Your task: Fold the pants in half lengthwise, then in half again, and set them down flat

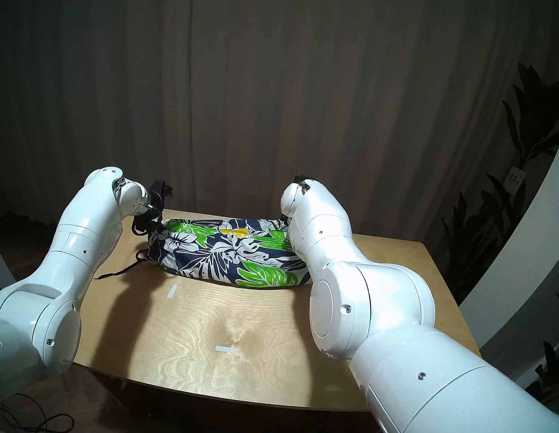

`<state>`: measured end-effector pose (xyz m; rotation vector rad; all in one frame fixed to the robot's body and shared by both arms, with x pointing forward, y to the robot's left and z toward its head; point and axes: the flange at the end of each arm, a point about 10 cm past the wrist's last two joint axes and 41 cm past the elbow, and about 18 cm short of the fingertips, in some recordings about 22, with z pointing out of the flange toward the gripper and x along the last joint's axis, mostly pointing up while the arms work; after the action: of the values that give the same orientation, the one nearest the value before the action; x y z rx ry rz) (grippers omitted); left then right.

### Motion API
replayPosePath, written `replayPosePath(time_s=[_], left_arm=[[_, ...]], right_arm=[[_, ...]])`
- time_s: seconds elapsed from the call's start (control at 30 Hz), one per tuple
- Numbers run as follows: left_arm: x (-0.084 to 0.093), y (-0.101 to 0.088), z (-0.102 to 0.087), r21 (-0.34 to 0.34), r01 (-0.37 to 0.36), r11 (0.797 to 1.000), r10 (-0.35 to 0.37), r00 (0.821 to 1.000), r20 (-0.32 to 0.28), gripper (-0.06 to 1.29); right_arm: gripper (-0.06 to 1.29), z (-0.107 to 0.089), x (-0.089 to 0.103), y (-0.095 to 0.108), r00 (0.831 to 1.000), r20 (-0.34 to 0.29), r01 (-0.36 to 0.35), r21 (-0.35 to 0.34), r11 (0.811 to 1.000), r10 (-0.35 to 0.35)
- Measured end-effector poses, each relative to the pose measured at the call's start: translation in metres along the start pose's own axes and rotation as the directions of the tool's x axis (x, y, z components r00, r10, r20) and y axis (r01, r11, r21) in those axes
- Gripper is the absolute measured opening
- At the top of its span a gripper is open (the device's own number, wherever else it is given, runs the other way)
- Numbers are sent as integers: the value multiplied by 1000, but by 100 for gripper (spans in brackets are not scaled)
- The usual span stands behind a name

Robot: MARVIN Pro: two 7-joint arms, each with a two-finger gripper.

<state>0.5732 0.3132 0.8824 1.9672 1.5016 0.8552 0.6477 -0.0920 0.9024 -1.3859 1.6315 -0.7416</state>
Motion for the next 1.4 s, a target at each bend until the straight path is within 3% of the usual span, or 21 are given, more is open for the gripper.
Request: replayPosePath(time_s=[0.4,0.83,1.13,1.4], left_arm=[[-14,-32,4,99,-50,994,50,999,5,122],[-13,-11,-24,40,-99,994,100,995,-25,122],[-15,-15,-43,20,-129,991,130,991,-37,122],[-15,-35,-59,0,-135,991,135,990,-38,122]], right_arm=[[120,2,1,6,1000,19,-18,1,1000,18],[120,4,11,10,999,19,-33,4,999,33],[120,6,15,13,999,21,-37,6,999,37],[120,6,14,14,997,49,-62,9,998,62]])
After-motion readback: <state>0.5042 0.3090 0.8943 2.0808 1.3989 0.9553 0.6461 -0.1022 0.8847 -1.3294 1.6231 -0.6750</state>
